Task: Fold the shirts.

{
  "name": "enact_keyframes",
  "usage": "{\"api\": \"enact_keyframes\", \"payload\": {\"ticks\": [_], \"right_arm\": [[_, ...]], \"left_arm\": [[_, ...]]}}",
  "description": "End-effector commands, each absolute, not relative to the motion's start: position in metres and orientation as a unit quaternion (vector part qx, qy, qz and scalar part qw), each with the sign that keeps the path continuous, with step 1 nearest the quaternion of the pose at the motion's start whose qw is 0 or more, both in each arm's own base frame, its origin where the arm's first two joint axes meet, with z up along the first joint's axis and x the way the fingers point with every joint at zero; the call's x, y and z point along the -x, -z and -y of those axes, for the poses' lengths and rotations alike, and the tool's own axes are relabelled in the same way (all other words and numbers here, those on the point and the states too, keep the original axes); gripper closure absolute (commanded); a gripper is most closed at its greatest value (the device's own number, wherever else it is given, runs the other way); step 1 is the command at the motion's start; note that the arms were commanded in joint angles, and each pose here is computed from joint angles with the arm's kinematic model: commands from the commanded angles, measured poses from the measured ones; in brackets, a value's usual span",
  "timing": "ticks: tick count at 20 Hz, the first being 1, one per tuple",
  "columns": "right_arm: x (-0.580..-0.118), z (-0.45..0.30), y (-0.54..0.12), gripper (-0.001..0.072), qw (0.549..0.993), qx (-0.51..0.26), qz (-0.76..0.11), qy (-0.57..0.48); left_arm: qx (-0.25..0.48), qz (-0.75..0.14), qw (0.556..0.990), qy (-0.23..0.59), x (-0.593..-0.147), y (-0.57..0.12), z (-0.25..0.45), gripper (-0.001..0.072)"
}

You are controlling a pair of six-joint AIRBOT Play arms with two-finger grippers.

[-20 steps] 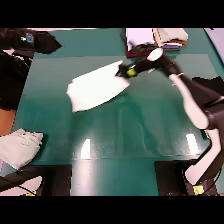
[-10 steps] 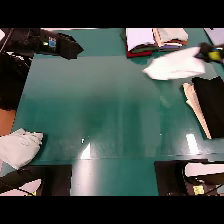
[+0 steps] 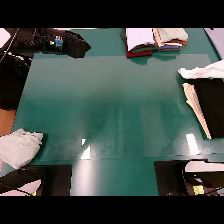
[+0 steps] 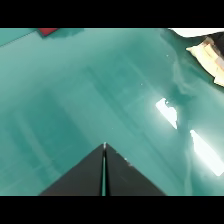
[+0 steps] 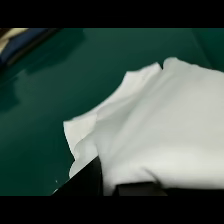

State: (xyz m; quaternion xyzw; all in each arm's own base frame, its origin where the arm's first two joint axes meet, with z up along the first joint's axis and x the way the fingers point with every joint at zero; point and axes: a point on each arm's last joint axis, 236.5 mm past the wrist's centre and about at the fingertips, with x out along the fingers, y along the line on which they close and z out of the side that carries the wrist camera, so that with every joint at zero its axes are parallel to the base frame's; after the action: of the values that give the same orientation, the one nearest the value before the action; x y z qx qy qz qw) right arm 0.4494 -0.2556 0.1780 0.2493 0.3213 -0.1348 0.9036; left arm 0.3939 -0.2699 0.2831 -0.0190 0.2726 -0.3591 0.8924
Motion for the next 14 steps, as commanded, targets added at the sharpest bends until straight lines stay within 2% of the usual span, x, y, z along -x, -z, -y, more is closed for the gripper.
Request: {"api": "enact_keyframes", "payload": {"ticks": [1, 5, 7, 11, 14], "right_arm": [[-0.451, 0.260, -0.238, 0.0694, 0.928, -0.219, -0.270, 0.132], [-0.434, 0.260, -0.291, 0.0694, 0.944, -0.189, -0.231, 0.140], [-0.416, 0.266, -0.293, 0.0695, 0.940, -0.176, -0.244, 0.160], [-0.372, 0.272, -0.252, 0.0694, 0.916, -0.181, -0.302, 0.194], [-0.329, 0.266, -0.191, 0.0695, 0.889, -0.186, -0.365, 0.206]], "left_arm": [[0.024, -0.272, 0.893, 0.359, -0.394, -0.285, 0.271, 0.0684], [0.023, -0.273, 0.892, 0.359, -0.393, -0.284, 0.271, 0.0684], [0.023, -0.273, 0.892, 0.360, -0.393, -0.284, 0.271, 0.0684], [0.019, -0.271, 0.892, 0.360, -0.393, -0.284, 0.271, 0.0684], [0.018, -0.272, 0.892, 0.360, -0.393, -0.284, 0.271, 0.0683]]}}
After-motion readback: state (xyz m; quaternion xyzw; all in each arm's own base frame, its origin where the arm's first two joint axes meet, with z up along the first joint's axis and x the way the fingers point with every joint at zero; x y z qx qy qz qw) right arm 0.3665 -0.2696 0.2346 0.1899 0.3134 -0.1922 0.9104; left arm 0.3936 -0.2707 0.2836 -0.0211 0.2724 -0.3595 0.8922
